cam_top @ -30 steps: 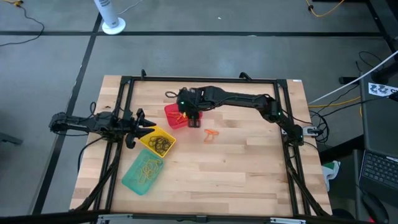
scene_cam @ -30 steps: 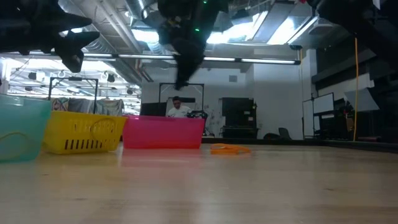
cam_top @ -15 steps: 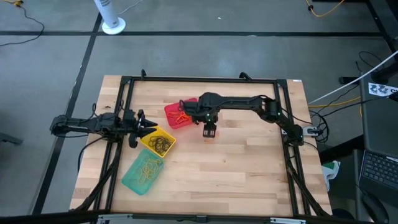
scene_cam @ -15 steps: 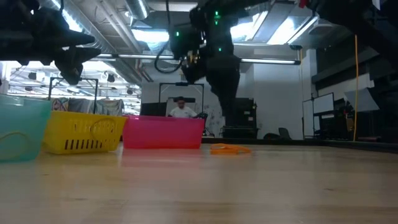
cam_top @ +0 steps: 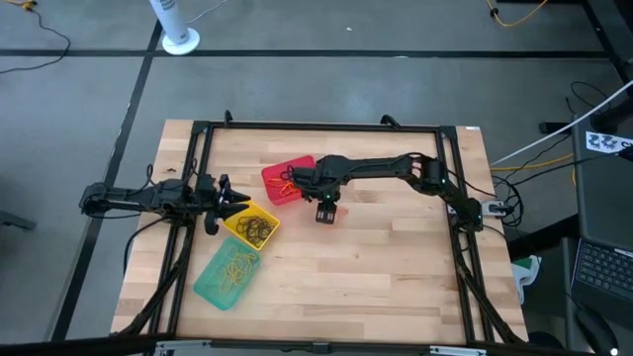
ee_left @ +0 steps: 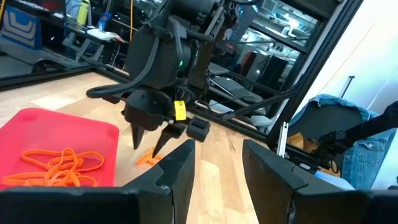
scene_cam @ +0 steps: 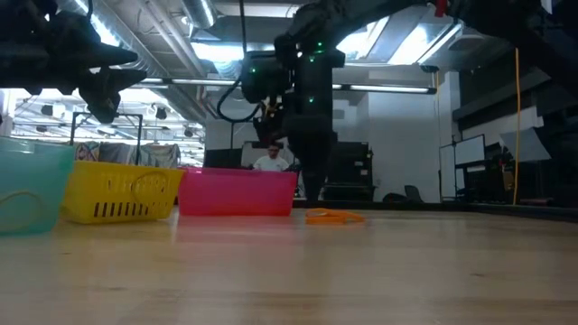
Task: Sort rubber bands into baskets
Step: Put the orange rubber band into the red bin
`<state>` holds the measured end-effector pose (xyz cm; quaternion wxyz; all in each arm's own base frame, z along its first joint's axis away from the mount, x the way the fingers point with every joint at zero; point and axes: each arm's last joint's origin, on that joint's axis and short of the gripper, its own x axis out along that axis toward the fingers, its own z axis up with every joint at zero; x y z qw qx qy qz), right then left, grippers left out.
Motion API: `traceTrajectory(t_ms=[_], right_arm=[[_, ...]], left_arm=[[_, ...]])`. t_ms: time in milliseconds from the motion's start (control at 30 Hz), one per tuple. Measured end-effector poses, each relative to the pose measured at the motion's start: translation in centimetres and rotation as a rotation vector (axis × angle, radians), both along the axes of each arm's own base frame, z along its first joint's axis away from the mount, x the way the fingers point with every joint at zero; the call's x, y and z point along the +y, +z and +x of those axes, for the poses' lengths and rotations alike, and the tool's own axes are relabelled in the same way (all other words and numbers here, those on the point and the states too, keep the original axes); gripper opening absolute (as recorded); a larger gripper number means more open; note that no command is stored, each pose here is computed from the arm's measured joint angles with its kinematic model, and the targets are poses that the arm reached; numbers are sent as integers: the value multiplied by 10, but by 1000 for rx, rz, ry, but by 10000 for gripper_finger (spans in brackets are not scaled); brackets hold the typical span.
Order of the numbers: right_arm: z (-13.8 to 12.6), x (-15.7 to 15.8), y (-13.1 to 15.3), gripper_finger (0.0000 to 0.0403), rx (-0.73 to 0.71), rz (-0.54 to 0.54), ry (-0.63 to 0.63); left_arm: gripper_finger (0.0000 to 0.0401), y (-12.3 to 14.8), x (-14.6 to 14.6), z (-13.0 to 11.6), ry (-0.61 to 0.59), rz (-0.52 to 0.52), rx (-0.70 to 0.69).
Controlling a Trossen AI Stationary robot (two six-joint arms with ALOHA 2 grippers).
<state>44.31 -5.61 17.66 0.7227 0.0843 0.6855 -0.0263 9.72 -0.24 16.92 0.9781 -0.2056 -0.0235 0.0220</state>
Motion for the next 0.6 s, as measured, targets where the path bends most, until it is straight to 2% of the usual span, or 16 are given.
traceTrajectory(t_ms=[133,400,600], right_arm=[[-2,-1,-8,166,9,-27,-24],[-7,0,-27,166,22,-17,-34],[-6,0,-30,166,4,-18,-53]], left_arm=[[131,0,0,0,0,-1,0],[131,0,0,0,0,-1,0],[131,0,0,0,-1,-1,0]])
